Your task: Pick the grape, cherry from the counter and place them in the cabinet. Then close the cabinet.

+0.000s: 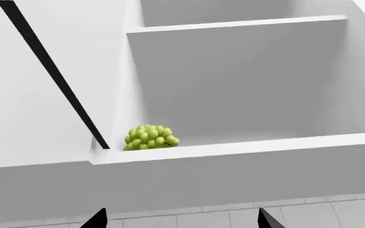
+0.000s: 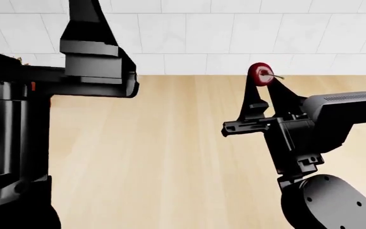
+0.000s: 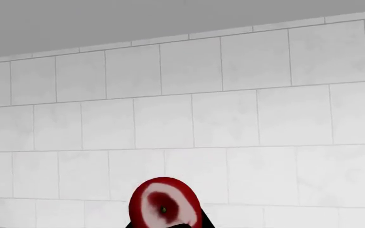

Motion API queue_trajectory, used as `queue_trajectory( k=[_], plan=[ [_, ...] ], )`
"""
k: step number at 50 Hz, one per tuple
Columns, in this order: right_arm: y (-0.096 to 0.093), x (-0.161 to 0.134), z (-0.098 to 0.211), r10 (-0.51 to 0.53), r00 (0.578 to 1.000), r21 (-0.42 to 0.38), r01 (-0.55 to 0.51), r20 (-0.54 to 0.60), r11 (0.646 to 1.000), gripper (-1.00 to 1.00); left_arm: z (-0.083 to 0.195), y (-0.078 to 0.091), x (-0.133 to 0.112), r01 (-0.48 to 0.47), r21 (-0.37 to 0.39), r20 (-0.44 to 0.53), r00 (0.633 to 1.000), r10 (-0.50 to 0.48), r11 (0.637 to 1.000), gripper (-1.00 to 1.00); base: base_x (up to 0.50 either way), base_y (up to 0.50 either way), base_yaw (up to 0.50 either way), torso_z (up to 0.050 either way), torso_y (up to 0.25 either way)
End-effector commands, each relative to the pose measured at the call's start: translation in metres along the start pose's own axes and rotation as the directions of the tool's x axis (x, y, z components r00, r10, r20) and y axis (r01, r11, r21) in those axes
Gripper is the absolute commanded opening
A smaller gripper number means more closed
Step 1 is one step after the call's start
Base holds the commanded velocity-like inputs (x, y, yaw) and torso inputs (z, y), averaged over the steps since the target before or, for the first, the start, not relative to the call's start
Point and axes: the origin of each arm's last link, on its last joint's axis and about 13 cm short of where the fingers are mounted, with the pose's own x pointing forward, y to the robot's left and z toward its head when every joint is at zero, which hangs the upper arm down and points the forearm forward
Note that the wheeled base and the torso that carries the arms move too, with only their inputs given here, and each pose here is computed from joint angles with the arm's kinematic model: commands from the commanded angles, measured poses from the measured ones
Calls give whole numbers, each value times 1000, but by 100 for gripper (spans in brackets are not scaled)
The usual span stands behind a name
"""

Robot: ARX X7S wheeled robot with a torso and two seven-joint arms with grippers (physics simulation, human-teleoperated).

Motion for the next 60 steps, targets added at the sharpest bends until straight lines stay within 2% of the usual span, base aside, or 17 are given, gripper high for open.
queue_trajectory(
  k=[1,9,22,32,41,49,60],
  plan=[
    [0,0,0,-2,1000,-15,2,2,1000,-100,-7,-2,-14,50,-59,7,999,-49,997,100,0,0,0,0,0],
    [1,3,17,20,999,-41,-18,38,999,-100,-3,-4,-16,88,-81,30,996,-86,993,100,0,0,0,0,0],
    [1,64,148,218,950,-195,-175,225,965,-100,5,0,-17,103,-104,34,994,-100,989,100,0,0,0,0,0],
    [1,82,217,293,918,-267,-222,269,938,-100,8,1,-19,118,-125,39,993,-114,985,100,0,0,0,0,0],
    [8,98,244,304,906,-316,-208,293,925,-100,9,1,-20,129,-140,42,991,-125,982,100,0,0,0,0,0],
    [12,119,263,290,906,-329,-184,309,926,-100,10,0,-23,138,-149,42,990,-133,979,100,0,0,0,0,0],
    [-3,173,290,182,957,-285,-114,226,952,-100,11,0,-27,146,-164,48,989,-140,976,100,0,0,0,0,0]
  ],
)
